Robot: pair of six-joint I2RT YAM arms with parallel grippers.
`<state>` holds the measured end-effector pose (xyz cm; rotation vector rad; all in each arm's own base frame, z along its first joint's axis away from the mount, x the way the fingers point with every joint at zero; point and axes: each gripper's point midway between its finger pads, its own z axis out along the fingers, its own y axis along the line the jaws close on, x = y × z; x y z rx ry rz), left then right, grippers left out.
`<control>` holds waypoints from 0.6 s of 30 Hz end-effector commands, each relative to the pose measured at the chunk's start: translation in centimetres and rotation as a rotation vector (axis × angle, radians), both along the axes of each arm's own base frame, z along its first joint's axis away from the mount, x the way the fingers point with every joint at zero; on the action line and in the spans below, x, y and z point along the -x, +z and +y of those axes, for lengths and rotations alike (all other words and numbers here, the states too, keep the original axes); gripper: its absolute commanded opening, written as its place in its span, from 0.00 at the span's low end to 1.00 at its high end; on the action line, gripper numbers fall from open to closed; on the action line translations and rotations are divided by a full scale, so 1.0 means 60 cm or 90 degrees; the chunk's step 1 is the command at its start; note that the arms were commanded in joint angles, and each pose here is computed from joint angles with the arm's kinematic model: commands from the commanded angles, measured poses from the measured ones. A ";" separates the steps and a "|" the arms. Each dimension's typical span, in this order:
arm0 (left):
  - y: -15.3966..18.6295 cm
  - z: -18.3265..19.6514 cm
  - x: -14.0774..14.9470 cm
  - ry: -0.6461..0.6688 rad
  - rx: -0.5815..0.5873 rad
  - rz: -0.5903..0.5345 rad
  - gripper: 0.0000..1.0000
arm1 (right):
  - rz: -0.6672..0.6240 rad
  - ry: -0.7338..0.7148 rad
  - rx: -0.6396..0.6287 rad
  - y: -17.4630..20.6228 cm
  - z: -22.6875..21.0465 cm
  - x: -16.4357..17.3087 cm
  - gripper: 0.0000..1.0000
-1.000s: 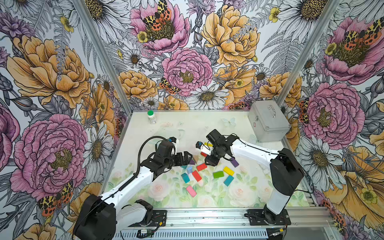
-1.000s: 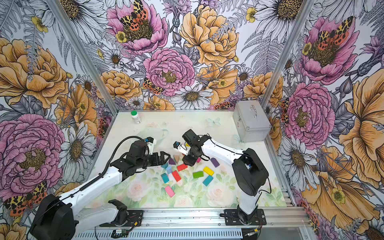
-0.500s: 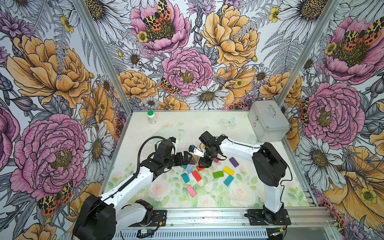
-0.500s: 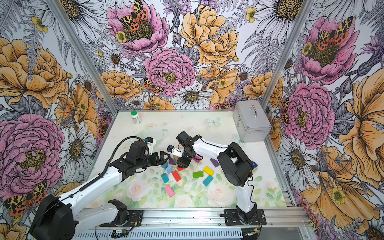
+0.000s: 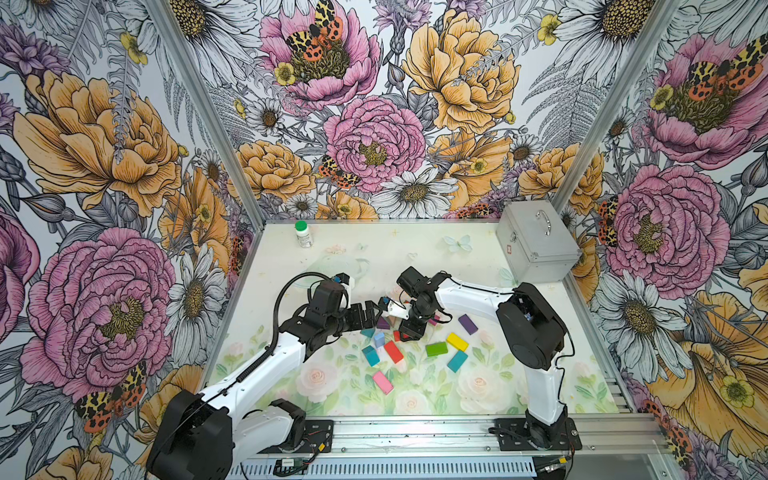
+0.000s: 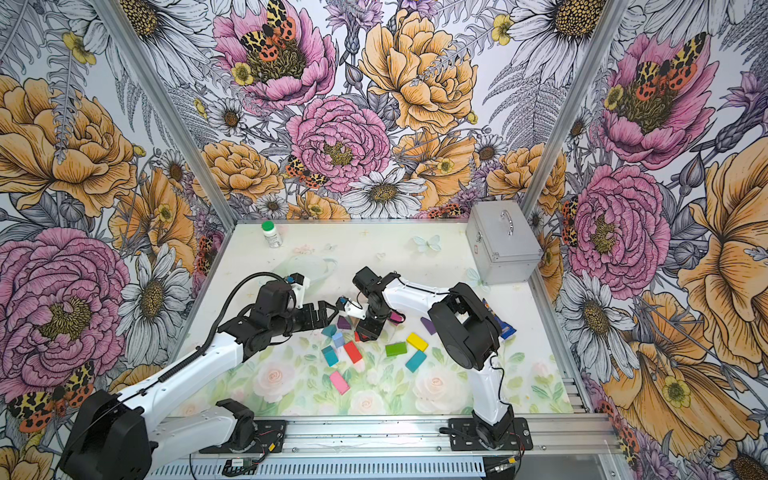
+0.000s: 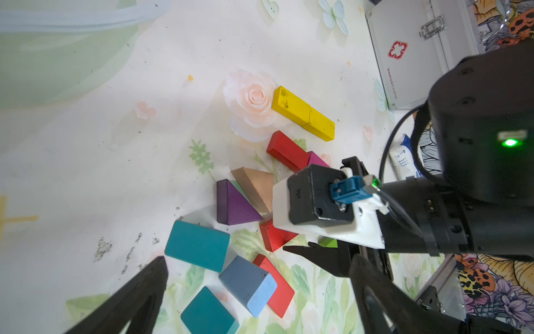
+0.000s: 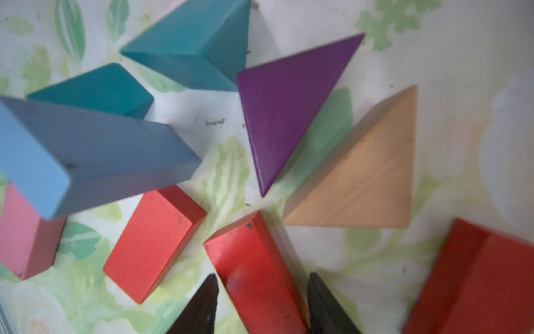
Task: Assemble a piece of candy with building blocks
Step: Adjust the building block at the center of the board.
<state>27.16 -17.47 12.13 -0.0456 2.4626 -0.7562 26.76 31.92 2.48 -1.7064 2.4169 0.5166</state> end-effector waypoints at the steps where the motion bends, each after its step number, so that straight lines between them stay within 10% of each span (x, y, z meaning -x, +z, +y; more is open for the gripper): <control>1: 0.006 0.001 0.000 -0.002 0.012 0.000 0.99 | 0.004 0.012 0.054 -0.027 -0.015 0.011 0.51; 12: 0.012 0.007 -0.006 0.008 0.016 -0.004 0.99 | -0.032 -0.026 0.095 -0.034 -0.027 -0.019 0.20; 18: 0.020 0.007 -0.011 0.010 0.017 -0.011 0.99 | -0.026 -0.046 0.075 -0.029 -0.007 -0.032 0.20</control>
